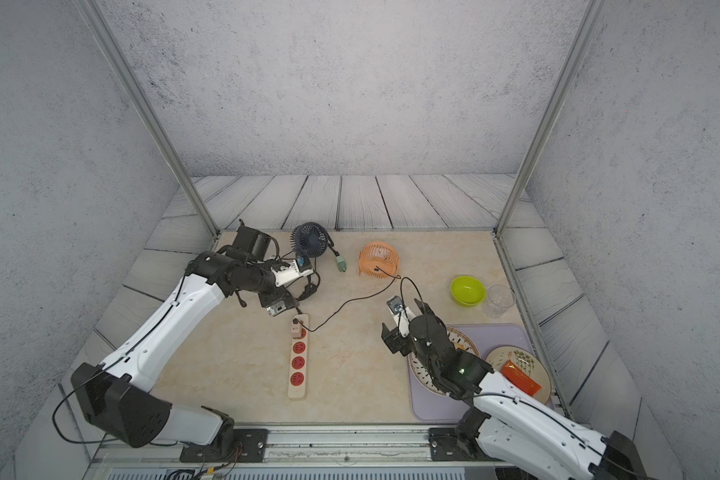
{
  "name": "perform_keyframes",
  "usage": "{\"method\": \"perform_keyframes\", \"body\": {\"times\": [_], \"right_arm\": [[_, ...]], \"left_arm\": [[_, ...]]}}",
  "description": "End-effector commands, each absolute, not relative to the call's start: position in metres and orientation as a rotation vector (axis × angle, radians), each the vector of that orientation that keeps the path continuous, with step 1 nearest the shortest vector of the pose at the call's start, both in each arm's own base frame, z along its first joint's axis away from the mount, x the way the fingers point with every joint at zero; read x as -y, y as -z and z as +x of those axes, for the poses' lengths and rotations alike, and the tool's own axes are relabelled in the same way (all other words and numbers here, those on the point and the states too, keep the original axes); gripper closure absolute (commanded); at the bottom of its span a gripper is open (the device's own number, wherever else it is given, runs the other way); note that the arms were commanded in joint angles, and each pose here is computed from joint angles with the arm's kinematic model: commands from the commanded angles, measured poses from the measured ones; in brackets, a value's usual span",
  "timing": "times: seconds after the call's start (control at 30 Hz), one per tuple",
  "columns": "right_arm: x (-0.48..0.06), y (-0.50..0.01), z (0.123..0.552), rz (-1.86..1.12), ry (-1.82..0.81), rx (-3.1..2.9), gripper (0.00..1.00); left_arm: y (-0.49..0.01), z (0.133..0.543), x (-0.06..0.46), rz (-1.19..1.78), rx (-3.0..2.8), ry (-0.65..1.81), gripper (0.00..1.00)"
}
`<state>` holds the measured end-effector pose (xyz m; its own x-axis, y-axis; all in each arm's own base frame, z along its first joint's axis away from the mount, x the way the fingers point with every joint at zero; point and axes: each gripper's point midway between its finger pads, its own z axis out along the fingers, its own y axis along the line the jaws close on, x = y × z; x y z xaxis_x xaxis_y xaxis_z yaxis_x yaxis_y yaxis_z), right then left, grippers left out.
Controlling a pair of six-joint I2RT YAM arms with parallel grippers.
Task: Plug the desk fan into the power strip
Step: Insert the plug into the socket.
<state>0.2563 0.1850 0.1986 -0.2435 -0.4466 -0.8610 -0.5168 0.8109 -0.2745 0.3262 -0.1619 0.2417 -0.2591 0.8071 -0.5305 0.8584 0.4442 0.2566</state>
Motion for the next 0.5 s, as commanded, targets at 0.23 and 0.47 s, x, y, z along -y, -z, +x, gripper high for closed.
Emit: {"method": "perform_keyframes", "body": {"times": [0.23,0.47], "right_arm": [[-0.261,-0.229,0.302,-0.792,-0.206,-1.966,0.07],[-0.303,-0.216,0.345,-0.771,-0.221,-2.095,0.07]], "left_arm": [[-0.29,0.448,0.13,0.652,-2.196,0.404,0.0],[-0.253,0.537,0.104,0.337,-2.277,0.55,0.0]]}}
